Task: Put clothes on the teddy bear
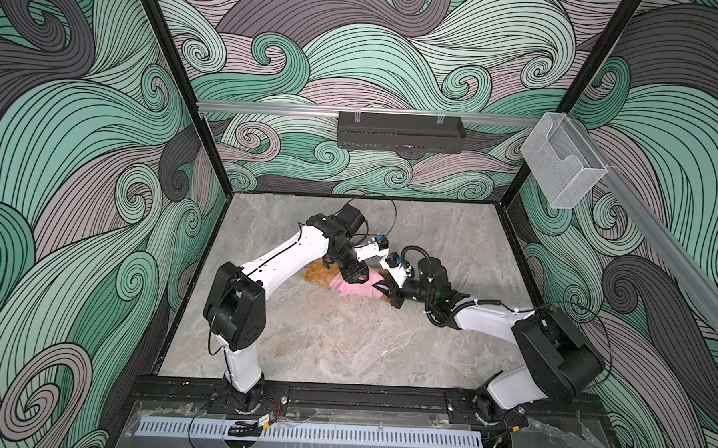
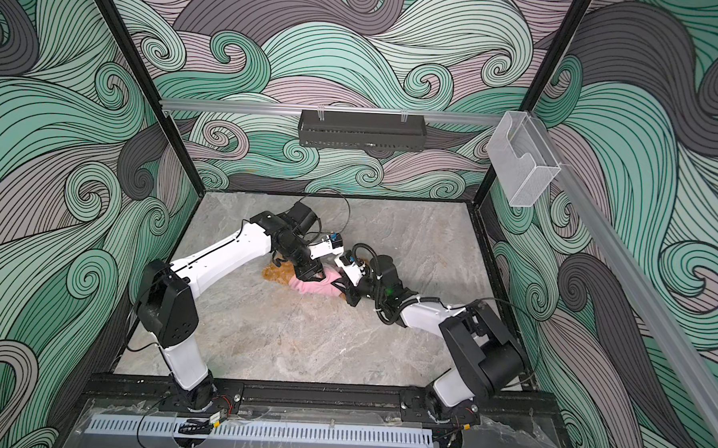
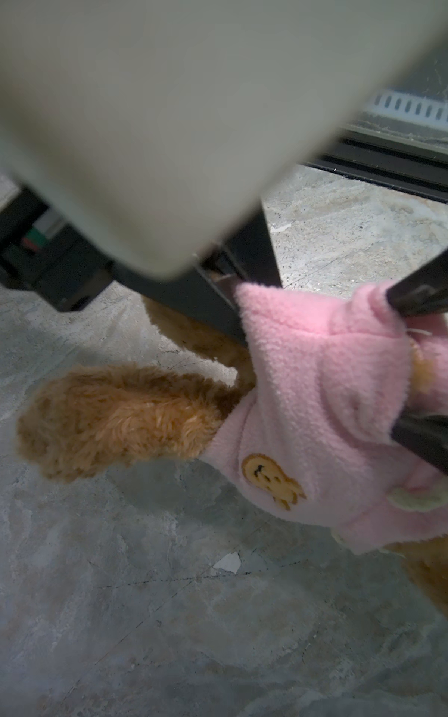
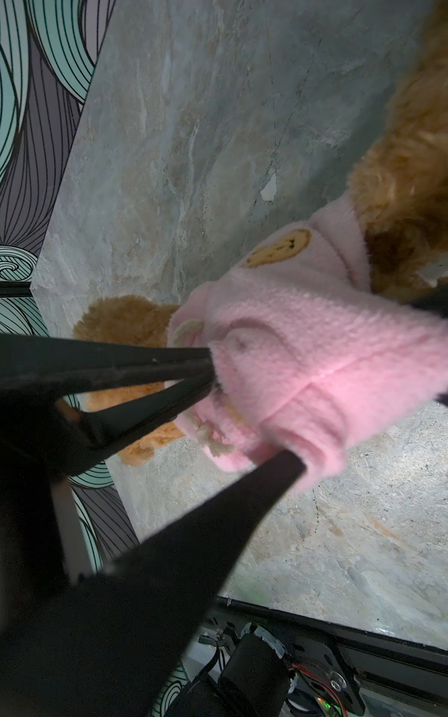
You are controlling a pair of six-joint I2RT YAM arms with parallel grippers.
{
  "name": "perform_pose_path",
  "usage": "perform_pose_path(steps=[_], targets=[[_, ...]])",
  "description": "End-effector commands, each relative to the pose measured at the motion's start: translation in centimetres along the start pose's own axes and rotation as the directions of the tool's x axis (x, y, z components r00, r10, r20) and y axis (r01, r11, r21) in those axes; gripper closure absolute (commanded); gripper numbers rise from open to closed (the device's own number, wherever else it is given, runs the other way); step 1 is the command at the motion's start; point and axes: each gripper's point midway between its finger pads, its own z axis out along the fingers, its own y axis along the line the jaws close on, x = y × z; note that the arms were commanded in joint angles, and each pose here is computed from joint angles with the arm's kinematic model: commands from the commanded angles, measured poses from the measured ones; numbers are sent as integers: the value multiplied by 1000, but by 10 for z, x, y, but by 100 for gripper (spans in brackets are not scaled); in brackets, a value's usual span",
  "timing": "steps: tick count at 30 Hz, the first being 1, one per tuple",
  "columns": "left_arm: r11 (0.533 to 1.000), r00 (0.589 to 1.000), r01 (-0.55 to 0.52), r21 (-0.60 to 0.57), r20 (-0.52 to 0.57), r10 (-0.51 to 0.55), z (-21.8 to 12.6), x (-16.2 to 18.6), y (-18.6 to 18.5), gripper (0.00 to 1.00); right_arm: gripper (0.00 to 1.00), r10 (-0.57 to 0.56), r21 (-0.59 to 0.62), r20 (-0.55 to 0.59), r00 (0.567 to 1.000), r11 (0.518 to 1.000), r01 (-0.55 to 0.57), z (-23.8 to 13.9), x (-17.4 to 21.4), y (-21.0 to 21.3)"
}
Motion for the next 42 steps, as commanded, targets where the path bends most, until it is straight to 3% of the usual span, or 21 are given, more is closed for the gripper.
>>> perform_pose_path(steps=[1,7,11,15,19,25,33,38,42], targets=[[995,1000,-1,103,-22,3,26,-2,-16,61,100,-100,-65,280,955,990,122,-9,-81,18],[980,999,43,197,17,-47,41,-18,-32,76,100,-43,-79,346,937,994,75,-4,-94,13],[978,990,27,205,128,-54,20,-38,-37,100,100,-18,-3,320,947,1000,20,-2,-77,-4],[977,941,54,208,317,-119,-19,-59,-30,100,100,13,102,244,970,994,-39,-8,-46,-21],[965,848,127,231,479,-226,-58,-67,-11,100,100,36,213,209,977,974,-81,-23,-20,-34],[941,762,256,221,552,-337,-83,-53,18,100,100,35,258,212,977,962,-90,-34,-8,-36],[936,769,289,199,534,-351,-77,-36,19,100,100,0,203,216,976,978,-45,-27,-16,-28],[917,696,301,260,598,-398,-87,-54,15,100,100,-1,180,197,980,983,-36,-19,-16,-27],[921,707,276,275,591,-389,-76,-67,-2,100,100,-6,167,194,981,986,-27,-12,-21,-24]])
